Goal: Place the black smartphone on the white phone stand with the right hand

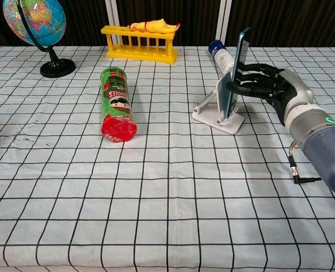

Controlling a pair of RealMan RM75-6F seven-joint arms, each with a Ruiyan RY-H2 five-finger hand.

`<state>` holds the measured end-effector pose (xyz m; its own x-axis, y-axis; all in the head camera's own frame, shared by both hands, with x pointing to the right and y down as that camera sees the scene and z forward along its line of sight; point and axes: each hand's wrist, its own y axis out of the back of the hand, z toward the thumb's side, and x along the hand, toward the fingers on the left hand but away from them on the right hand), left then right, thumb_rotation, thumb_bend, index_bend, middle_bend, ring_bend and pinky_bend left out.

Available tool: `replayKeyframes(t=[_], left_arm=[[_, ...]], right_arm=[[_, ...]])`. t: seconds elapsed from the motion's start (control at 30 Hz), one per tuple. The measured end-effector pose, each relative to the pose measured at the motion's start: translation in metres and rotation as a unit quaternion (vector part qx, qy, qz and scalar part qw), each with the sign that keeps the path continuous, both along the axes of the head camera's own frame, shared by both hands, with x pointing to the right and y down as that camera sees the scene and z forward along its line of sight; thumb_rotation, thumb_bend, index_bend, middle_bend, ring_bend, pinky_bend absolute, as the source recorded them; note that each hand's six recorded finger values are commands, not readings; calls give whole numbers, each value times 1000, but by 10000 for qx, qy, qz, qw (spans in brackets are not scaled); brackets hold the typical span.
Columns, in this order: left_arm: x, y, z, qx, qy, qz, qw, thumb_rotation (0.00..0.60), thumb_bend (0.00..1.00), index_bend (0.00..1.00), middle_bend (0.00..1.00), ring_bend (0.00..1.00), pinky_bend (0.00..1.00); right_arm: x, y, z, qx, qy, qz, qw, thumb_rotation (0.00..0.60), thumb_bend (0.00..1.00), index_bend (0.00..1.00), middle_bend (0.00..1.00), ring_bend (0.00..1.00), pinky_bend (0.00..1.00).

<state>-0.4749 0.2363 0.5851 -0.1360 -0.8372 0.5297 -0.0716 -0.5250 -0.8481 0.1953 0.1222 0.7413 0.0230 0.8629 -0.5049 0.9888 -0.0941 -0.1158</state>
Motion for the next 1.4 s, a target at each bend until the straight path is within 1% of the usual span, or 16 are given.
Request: replayKeyframes(t=[0.37, 0.53, 0.6, 1.03, 1.3, 1.4], left_arm=[[0, 0, 0, 6, 0, 1, 10000, 600, 0, 0, 0, 0, 0], [0, 0, 0, 10, 6, -6, 10000, 600, 0, 0, 0, 0, 0], [0, 0, 0, 9, 10, -10, 10000, 600, 0, 0, 0, 0, 0], [0, 0, 0, -3, 26, -21, 10000, 600, 0, 0, 0, 0, 0], [0, 0, 0, 0, 29, -18, 10000, 600, 0, 0, 0, 0, 0], [0, 0, 0, 0, 29, -19, 10000, 600, 0, 0, 0, 0, 0]], right_arm=[[-3, 6, 4, -34, 1, -36, 10000, 600, 356, 686, 740, 240, 154], [-5, 8, 5, -27, 54, -114, 9999, 600, 350, 686, 678, 218, 154], [-5, 8, 6, -23, 82, -130, 9999, 600, 330, 686, 657, 211, 154], [-5, 6, 7, -5, 127, -142, 9998, 600, 306, 686, 650, 208, 154], [-5, 7, 8, -10, 169, -176, 9997, 600, 258, 664, 631, 198, 154], [-5, 7, 9, -25, 179, -191, 9997, 600, 198, 651, 614, 187, 154]])
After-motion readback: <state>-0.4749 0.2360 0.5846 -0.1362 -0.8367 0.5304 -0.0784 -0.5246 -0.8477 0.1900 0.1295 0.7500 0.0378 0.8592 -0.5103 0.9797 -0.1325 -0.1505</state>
